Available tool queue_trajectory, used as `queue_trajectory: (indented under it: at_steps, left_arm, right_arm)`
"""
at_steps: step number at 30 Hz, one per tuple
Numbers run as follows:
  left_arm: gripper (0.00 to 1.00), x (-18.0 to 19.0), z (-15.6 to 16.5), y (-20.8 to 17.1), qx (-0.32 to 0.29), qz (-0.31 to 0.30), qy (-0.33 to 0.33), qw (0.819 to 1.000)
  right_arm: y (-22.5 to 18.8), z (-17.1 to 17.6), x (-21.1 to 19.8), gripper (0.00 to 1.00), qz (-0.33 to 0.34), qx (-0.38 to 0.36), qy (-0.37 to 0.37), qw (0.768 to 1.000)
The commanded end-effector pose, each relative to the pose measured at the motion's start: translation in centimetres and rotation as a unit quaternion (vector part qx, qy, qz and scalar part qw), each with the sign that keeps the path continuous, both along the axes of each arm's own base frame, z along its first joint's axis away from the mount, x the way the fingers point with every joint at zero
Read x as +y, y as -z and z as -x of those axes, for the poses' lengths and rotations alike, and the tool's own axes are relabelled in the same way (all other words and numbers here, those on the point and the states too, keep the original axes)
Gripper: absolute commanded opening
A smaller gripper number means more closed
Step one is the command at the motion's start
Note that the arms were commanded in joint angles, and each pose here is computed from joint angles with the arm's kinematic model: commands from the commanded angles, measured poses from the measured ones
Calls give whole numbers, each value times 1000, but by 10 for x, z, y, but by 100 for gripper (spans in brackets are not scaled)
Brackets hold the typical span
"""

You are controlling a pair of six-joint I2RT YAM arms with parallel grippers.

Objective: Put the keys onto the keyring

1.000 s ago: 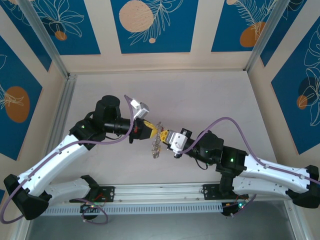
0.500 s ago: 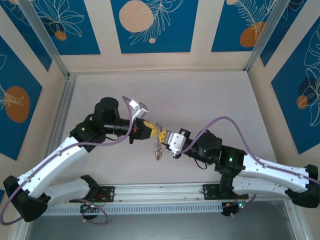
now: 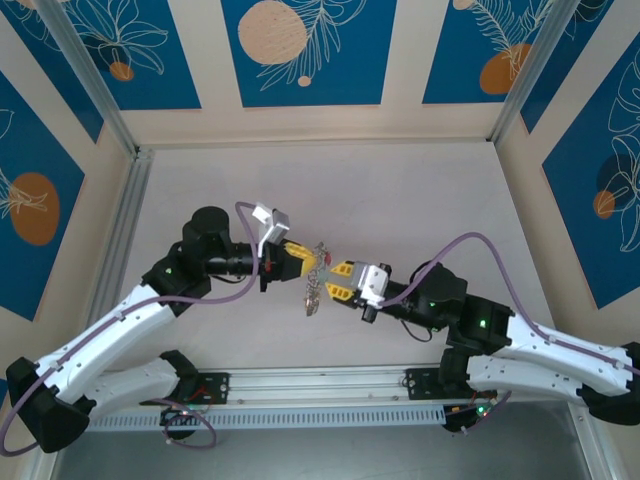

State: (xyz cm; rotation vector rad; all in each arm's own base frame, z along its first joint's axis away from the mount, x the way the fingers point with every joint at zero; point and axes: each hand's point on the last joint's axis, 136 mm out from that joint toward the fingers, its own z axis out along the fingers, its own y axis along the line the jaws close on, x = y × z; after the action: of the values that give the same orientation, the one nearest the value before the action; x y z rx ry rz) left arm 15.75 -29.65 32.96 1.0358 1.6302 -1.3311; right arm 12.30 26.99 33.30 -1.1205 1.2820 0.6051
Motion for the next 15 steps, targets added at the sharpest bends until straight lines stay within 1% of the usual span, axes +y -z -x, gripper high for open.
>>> queue_trajectory:
  at_steps: [1,5,8,15]
  left_arm:
    - [0,2,8,-17,-65,43,14,997]
    - [0,3,19,-23,-88,81,38,992]
    - [0,5,26,-29,-104,107,50,988]
    - [0,6,31,-35,-113,144,64,981]
  right_arm:
    - [-11,-1,-14,24,-54,46,1,997]
    - [-13,-7,-22,20,-81,94,-10,992]
    - [-13,-7,-18,18,-92,130,-42,986]
    - [-8,8,2,16,-74,176,-122,974]
